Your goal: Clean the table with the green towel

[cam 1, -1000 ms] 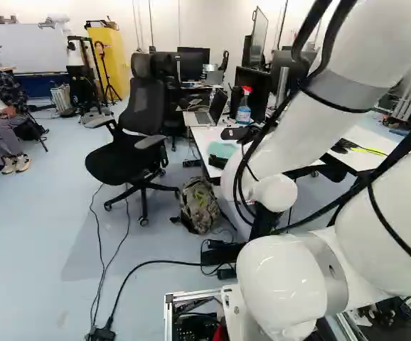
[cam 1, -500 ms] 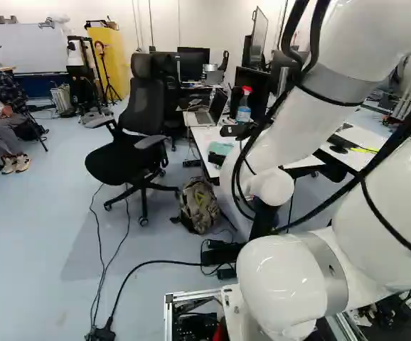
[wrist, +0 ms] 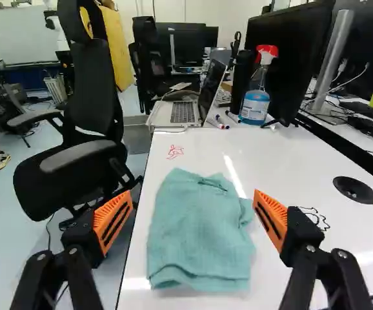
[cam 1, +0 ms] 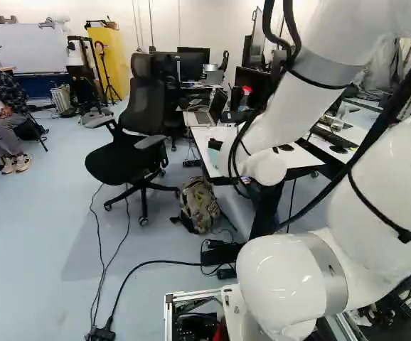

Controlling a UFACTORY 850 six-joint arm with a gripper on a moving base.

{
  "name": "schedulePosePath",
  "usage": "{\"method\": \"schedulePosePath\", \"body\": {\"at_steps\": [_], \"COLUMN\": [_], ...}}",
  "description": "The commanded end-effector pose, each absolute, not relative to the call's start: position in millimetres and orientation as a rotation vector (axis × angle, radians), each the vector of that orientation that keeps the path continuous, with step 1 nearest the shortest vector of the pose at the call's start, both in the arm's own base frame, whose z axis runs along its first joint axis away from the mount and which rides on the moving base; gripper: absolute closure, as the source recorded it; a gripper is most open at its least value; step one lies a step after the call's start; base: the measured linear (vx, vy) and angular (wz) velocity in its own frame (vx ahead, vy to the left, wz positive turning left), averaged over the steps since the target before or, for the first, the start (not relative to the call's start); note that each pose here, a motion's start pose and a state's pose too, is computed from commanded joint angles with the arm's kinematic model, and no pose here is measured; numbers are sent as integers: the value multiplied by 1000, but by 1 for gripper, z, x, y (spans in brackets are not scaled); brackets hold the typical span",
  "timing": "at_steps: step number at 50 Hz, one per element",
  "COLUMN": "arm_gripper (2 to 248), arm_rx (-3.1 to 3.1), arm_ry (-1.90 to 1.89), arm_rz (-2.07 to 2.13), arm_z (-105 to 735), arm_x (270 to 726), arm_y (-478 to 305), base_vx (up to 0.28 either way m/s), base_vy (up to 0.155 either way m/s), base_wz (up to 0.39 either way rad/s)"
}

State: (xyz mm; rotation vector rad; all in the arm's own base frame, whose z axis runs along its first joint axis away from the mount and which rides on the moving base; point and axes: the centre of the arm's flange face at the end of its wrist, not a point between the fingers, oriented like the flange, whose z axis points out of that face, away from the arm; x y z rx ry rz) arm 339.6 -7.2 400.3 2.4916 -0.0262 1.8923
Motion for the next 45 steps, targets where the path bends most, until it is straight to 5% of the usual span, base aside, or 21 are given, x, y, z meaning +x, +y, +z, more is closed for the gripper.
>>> {"method": "schedulePosePath", "body": {"at_steps": [45], "arm_gripper": [3], "arm_rx": [2733], "arm_ry": [-44], "arm_rz": [1518], "arm_z": [417], "arm_x": [411], "arm_y": [-13], "base_vx": [0], "base_vy": [0], "base_wz": [0]}}
